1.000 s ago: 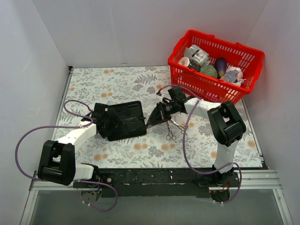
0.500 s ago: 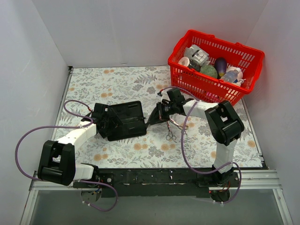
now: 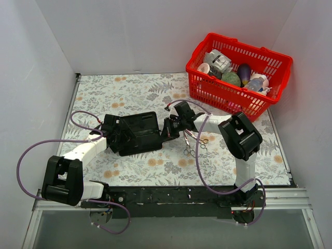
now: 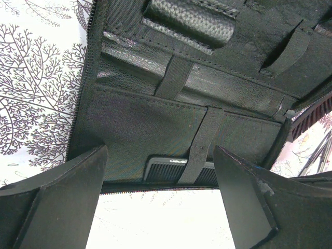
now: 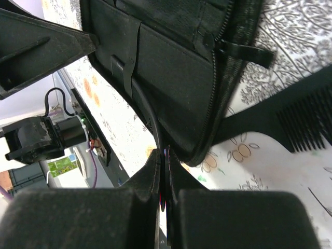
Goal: Sort the hair-cutting tools
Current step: Place the comb in the hairdressing tool bag.
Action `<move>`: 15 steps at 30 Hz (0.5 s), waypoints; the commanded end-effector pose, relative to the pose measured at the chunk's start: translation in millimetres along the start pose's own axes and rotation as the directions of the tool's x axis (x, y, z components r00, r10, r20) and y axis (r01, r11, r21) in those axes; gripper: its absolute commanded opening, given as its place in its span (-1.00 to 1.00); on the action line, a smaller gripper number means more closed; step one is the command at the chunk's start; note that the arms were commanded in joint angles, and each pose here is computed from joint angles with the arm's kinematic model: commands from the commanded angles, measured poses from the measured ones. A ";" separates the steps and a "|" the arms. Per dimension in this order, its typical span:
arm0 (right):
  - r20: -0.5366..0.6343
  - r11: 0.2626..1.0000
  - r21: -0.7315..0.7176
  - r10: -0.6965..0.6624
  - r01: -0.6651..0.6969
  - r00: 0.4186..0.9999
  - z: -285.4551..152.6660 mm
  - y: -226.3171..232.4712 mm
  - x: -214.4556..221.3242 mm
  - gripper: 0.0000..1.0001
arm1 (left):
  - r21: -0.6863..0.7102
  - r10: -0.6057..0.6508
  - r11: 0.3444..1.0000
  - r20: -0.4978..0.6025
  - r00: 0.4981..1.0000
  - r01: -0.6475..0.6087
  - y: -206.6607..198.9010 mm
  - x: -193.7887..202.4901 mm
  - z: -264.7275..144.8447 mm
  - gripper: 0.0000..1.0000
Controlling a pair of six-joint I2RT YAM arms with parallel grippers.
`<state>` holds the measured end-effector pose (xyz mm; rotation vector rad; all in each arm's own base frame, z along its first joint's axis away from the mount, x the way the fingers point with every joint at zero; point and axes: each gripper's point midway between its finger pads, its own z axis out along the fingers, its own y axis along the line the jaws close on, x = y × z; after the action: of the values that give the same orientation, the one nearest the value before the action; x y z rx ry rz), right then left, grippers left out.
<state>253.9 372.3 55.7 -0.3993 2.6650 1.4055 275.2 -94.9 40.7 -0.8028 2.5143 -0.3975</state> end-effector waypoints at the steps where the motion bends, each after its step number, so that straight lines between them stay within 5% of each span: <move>1: -0.003 0.999 0.032 -0.018 0.018 1.000 18.9 3.3 1.3 -0.97 | -0.060 0.004 0.998 0.022 1.000 -0.003 18.4 -0.5 -0.9 0.68; 15: 0.109 0.991 0.107 0.067 -0.079 0.992 39.9 -12.3 -8.5 -0.97 | -0.052 0.003 0.999 0.029 1.000 -0.001 16.7 -2.0 -2.8 0.68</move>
<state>250.7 402.1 49.3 -0.3322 2.6680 1.3698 275.3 -94.2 41.1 -0.8037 2.5107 -0.3968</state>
